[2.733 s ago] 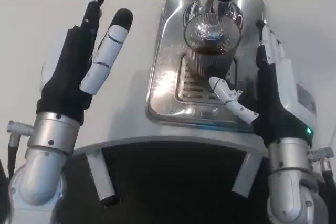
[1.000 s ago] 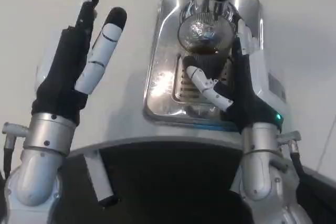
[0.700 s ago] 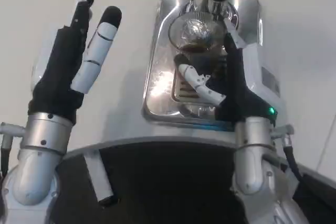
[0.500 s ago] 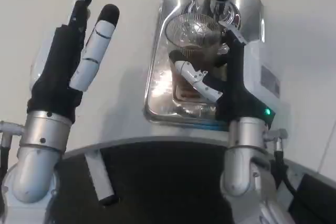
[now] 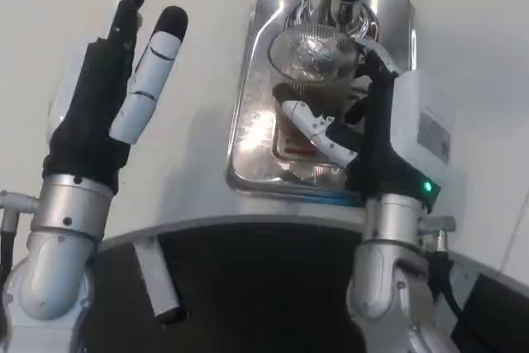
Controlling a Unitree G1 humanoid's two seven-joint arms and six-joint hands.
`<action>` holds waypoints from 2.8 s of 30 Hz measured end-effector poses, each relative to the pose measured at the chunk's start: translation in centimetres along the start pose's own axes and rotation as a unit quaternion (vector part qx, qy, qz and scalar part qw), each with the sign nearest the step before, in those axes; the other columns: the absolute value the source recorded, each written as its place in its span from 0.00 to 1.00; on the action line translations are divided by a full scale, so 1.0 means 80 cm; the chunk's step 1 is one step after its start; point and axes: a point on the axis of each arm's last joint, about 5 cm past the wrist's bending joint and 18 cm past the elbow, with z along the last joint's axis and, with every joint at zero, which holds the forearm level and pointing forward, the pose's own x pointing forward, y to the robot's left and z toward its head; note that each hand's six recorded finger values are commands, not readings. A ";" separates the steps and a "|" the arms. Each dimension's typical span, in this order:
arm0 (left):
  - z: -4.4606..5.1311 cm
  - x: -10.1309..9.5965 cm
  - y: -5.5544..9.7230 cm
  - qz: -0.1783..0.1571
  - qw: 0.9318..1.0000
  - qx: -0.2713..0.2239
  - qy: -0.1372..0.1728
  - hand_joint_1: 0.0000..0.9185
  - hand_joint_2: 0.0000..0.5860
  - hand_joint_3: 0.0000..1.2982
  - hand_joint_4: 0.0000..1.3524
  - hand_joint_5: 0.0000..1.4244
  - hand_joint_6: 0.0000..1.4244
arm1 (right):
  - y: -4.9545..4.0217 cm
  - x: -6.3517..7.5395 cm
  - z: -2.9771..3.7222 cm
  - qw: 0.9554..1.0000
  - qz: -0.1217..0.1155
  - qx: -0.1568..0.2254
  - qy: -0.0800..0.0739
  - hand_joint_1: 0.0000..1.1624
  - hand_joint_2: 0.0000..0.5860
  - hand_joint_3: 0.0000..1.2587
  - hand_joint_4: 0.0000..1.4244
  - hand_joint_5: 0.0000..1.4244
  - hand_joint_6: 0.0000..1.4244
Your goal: Grasp the cup under the faucet to collect the drink, then remove the cup.
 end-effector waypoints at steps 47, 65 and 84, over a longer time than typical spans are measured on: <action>0.001 -0.013 -0.005 0.007 1.000 0.003 0.008 0.00 0.38 0.00 0.00 0.00 0.00 | -0.016 -0.011 -0.0040 1.000 -0.001 0.003 0.014 1.00 0.52 0.61 0.56 0.61 0.87; -0.027 -0.024 0.054 -0.098 0.954 0.276 0.070 0.00 0.32 0.00 0.00 0.00 0.00 | -0.034 -0.026 -0.0026 1.000 0.015 0.015 -0.009 1.00 0.50 0.62 0.57 0.62 0.86; -0.028 -0.037 0.075 -0.210 0.873 0.435 0.071 0.00 0.26 0.00 0.00 0.00 0.00 | -0.067 -0.051 -0.0042 0.998 0.046 0.034 -0.027 1.00 0.49 0.63 0.57 0.62 0.86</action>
